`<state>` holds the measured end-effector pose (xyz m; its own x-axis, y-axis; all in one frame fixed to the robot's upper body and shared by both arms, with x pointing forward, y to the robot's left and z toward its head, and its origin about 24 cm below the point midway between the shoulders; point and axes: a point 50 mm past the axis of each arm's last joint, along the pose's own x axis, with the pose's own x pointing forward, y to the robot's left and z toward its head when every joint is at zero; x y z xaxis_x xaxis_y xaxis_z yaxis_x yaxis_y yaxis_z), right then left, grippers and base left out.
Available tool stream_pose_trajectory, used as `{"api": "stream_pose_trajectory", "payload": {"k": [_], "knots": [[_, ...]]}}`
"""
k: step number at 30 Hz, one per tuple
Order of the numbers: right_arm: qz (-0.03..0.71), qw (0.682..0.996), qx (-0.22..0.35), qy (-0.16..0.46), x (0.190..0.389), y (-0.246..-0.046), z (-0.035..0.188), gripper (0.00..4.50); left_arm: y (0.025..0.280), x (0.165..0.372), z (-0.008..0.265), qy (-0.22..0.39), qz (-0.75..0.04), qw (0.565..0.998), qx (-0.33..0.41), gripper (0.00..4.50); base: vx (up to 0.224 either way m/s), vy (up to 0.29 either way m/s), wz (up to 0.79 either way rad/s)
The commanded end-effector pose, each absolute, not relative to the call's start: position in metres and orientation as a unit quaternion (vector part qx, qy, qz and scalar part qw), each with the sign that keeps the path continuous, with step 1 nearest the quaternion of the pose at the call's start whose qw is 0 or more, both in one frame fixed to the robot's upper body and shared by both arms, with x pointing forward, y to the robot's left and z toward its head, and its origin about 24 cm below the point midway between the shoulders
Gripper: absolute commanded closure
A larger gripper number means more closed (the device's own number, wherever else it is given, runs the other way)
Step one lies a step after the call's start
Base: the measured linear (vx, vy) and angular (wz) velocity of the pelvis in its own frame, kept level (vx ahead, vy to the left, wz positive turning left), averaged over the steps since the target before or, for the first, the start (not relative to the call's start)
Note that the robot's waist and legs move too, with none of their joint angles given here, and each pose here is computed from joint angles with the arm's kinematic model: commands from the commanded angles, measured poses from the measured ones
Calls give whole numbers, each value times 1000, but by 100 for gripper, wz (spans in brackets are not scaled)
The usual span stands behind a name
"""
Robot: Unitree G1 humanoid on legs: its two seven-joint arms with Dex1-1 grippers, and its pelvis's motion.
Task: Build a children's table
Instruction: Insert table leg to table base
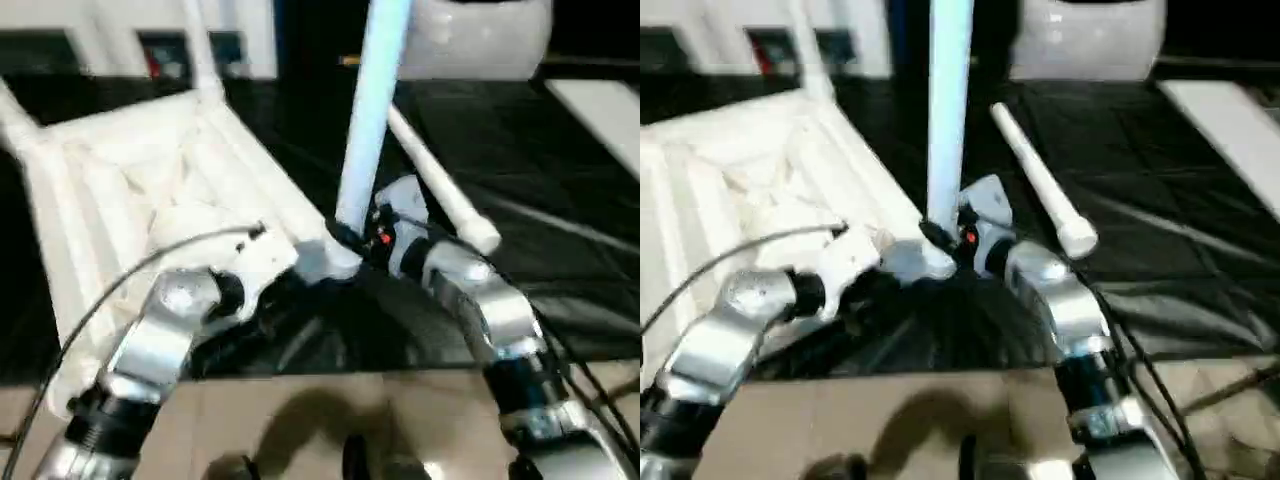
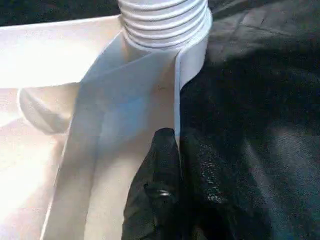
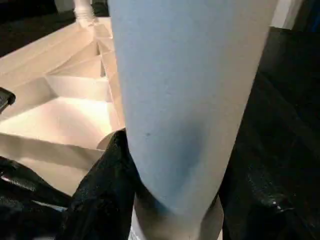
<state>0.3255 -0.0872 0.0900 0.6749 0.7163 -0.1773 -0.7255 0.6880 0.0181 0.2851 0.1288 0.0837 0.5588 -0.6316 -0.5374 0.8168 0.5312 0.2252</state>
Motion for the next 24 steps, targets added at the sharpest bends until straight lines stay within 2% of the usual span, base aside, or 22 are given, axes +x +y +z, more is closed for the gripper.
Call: {"api": "stream_pose_trajectory", "payload": {"k": [1, 11, 13, 14, 19, 24], "knots": [[373, 896, -36, 238, 308, -94, 23, 259, 111, 282, 97, 160, -455, 842, 242, 450, 76, 1, -19], [368, 905, -29, 213, 318, -94, 30, 259, 123, 293, 94, 192, -419, 855, 239, 450, -5, -3, 3], [375, 904, -26, 206, 319, -93, 33, 203, 125, 294, 93, 194, -417, 855, 238, 450, 0, 0, 0], [375, 904, -26, 206, 319, -93, 33, 203, 125, 294, 93, 194, -417, 855, 238, 450, 0, 0, 0], [376, 904, -37, 198, 321, -93, 33, 142, 127, 295, 91, 192, -427, 850, 242, 450, -9, -20, 8], [375, 906, -36, 192, 321, -95, 34, 104, 131, 296, 89, 195, -427, 848, 246, 450, 96, -79, 9]]}}
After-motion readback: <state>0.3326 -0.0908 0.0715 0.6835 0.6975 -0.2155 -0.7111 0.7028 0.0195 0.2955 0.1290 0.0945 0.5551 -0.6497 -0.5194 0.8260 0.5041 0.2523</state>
